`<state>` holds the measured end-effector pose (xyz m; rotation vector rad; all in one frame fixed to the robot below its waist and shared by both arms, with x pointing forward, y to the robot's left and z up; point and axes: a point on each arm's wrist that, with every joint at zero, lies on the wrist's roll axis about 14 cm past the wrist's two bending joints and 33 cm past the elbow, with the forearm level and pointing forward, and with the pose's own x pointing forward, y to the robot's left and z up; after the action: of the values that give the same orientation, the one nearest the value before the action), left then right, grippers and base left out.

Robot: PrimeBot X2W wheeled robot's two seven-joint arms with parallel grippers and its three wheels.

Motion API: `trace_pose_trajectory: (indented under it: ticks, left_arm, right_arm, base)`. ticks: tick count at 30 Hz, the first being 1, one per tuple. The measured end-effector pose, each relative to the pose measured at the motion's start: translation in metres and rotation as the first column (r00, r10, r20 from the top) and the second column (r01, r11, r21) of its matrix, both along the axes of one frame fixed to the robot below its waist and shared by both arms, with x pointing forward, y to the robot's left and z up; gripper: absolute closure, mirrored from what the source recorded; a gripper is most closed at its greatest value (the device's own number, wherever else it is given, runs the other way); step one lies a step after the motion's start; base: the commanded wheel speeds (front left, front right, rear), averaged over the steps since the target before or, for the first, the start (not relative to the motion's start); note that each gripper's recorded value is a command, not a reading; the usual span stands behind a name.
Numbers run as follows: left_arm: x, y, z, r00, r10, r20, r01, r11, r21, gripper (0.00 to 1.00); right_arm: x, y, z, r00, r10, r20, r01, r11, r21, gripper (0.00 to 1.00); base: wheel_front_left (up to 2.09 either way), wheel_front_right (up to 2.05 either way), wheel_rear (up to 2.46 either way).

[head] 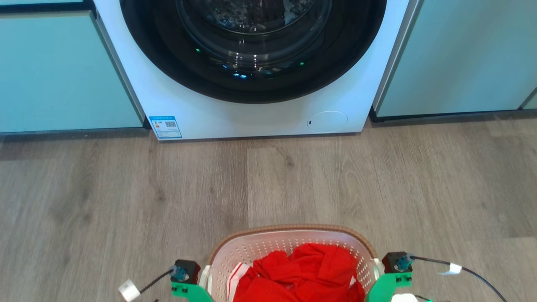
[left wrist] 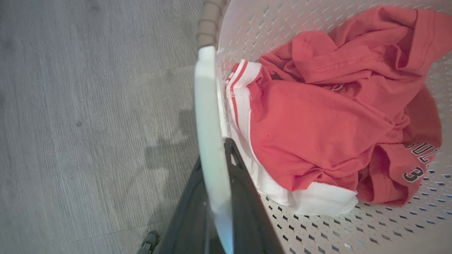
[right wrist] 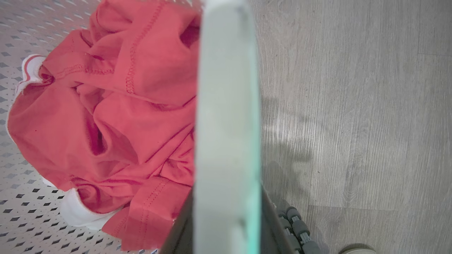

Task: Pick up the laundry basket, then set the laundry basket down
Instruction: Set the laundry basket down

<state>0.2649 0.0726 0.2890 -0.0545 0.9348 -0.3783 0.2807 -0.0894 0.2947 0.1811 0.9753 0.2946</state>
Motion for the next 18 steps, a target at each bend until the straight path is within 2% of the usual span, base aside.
trace_pose_trajectory:
  ticks: [7, 18]
  left_arm:
    - [0.005, -0.001, -0.004, 1.0, 0.003, -0.004, -0.003, 1.0, -0.003, 1.0]
    - [0.066, -0.002, -0.007, 0.999, 0.005, 0.045, -0.005, 1.0, -0.005, 1.0]
  right_arm:
    - [0.005, -0.001, -0.005, 1.0, -0.003, -0.015, 0.003, 1.0, -0.001, 1.0]
    - [0.07, 0.001, -0.004, 0.999, 0.002, 0.042, -0.002, 1.0, 0.003, 1.0]
  base:
    - [0.0, 0.0, 0.0]
    - [0.0, 0.0, 0.0]
